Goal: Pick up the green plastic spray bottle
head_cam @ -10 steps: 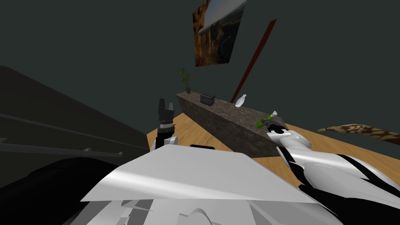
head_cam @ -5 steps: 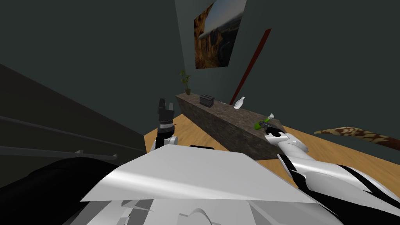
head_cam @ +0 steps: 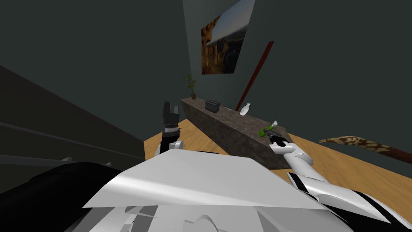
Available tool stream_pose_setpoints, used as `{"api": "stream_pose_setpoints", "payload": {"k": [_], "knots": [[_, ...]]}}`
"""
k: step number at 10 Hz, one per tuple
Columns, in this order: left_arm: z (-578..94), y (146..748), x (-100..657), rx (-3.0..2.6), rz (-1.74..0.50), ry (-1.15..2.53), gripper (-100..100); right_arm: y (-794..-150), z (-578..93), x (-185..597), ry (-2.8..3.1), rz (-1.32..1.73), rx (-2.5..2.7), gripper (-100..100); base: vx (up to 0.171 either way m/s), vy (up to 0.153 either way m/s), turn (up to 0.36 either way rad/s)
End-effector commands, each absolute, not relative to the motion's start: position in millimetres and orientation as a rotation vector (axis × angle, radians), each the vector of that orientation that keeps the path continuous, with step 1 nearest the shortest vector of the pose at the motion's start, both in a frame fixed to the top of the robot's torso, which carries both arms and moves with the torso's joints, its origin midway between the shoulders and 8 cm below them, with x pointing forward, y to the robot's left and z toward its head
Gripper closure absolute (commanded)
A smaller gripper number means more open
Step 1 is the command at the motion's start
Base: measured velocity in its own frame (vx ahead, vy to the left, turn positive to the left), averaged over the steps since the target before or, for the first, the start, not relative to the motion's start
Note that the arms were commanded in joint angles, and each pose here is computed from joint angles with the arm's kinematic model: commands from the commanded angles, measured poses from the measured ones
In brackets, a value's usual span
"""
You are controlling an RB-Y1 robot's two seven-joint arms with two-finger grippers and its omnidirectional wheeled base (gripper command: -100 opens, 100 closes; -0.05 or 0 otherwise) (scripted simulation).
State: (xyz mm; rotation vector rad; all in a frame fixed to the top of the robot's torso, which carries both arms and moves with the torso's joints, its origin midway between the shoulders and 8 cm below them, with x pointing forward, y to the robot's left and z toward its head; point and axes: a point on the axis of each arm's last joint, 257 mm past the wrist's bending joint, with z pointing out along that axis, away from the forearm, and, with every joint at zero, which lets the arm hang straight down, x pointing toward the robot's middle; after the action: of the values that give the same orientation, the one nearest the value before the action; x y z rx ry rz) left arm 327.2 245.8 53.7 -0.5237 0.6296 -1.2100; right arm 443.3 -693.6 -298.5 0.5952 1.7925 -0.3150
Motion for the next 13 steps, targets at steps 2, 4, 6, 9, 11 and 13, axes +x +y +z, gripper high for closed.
{"api": "stream_pose_setpoints", "payload": {"k": [2,4,6,9,11,13], "knots": [[53.7,245.8,327.2,-0.524,-1.21,0.63,0,-685.1,-315.0,423.2,1.819,-0.308,0.571,100,0.024,-0.018,0.02],[53.8,245.7,327.2,-0.524,-1.21,0.629,0,-680.3,-323.3,410.4,1.805,-0.295,0.623,100,0.026,-0.014,0.02],[53.7,245.8,327.2,-0.524,-1.21,0.63,0,-675.3,-326.9,402.1,1.814,-0.292,0.609,100,0.078,-0.038,0.016],[53.8,245.7,327.2,-0.524,-1.21,0.629,0,-670.4,-337.3,376.1,1.809,-0.29,0.658,100,0.026,-0.016,0.017],[53.7,245.8,327.2,-0.524,-1.21,0.63,0,-666.4,-336.3,364.6,1.818,-0.294,0.633,100,0.082,-0.043,0.017],[53.7,245.8,327.2,-0.524,-1.21,0.63,0,-659.8,-330.8,358.8,1.819,-0.29,0.603,100,0.0,0.0,-0.002]]}}
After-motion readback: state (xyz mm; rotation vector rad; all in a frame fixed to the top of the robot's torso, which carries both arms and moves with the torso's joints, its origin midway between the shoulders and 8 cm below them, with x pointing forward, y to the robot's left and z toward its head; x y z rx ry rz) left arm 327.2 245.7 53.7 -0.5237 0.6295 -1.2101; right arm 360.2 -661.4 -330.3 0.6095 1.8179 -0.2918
